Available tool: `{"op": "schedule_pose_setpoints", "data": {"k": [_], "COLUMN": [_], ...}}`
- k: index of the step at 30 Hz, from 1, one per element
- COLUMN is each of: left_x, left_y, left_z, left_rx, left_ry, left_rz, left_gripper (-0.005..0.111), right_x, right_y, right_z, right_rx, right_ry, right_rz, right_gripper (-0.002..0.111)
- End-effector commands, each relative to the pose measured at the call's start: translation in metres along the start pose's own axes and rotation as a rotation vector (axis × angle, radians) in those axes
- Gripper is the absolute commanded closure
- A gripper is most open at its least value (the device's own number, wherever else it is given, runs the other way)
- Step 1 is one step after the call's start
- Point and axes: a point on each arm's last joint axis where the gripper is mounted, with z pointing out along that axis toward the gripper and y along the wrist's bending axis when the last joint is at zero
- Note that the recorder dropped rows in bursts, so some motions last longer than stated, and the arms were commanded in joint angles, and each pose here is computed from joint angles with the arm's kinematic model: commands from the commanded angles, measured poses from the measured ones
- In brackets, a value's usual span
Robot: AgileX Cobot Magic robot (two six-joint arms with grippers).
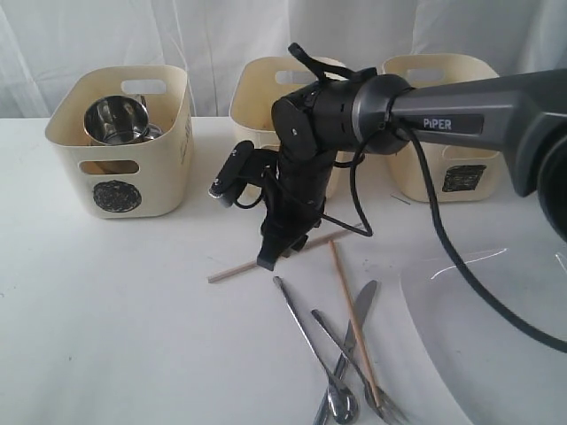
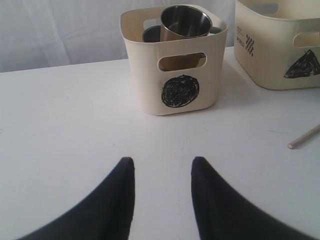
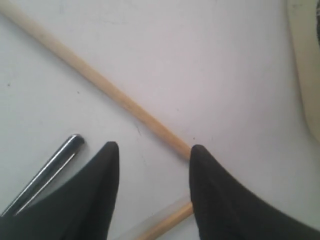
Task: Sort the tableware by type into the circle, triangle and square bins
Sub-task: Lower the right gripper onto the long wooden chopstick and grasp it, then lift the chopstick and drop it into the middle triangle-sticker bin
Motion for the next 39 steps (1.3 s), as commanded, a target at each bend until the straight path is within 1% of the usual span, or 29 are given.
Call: {"op": "schedule_pose_setpoints", "data": {"k": [1, 6, 8, 9, 12, 15, 17, 21, 27, 31, 35, 37, 39], "left_x": [0.001, 0.001, 0.001, 0.001, 0.001, 0.001, 0.001, 0.001, 0.000, 0.000, 0.000, 0.000, 0.000], "left_y": [0.000, 0.000, 0.000, 0.000, 0.000, 0.000, 0.000, 0.000, 0.000, 0.000, 0.000, 0.000, 0.000], "left_z": [0.000, 0.000, 0.000, 0.000, 0.000, 0.000, 0.000, 0.000, 0.000, 0.000, 0.000, 0.000, 0.000], "left_rx": [-0.002, -0.002, -0.002, -0.002, -0.002, -0.002, -0.002, -0.002, -0.002, -0.002, -0.002, -0.002, -0.002], "left_ry": [-0.006, -0.006, -0.006, -0.006, -0.006, -0.006, -0.006, -0.006, -0.008, -0.008, -0.008, -0.008, -0.008], "left_rz": [-0.002, -0.002, -0.002, -0.002, -0.002, -0.002, -0.002, -0.002, -0.002, -0.002, -0.002, -0.002, -0.002], "left_gripper": [0.064, 0.064, 0.064, 0.064, 0.064, 0.064, 0.064, 0.064, 0.064, 0.064, 0.064, 0.064, 0.064], "right_x": [0.005, 0.016, 0.018, 0.017, 0.014, 0.014, 0.016, 0.016, 0.018, 0.018, 0.019, 0.020, 0.020], "right_y": [-0.008, -0.024, -0.027, -0.027, -0.031, -0.040, -0.043, -0.042, -0.037, -0.037, -0.036, -0.035, -0.033], "right_z": [0.005, 0.017, 0.018, 0.016, 0.013, 0.008, 0.008, 0.009, 0.034, 0.044, 0.046, 0.046, 0.046], "right_rx": [-0.005, -0.032, -0.087, -0.138, -0.135, -0.121, -0.134, -0.169, -0.219, -0.212, -0.218, -0.234, -0.254], "right_ry": [0.007, 0.017, -0.005, -0.041, -0.060, -0.076, -0.074, -0.089, -0.060, -0.062, -0.058, -0.046, -0.037], "right_rz": [-0.076, -0.033, -0.013, 0.000, -0.003, -0.004, -0.003, -0.040, -0.048, -0.053, -0.052, -0.052, -0.041], "right_gripper": [0.066, 0.066, 0.066, 0.066, 0.066, 0.066, 0.066, 0.066, 0.066, 0.066, 0.066, 0.067, 0.072]}}
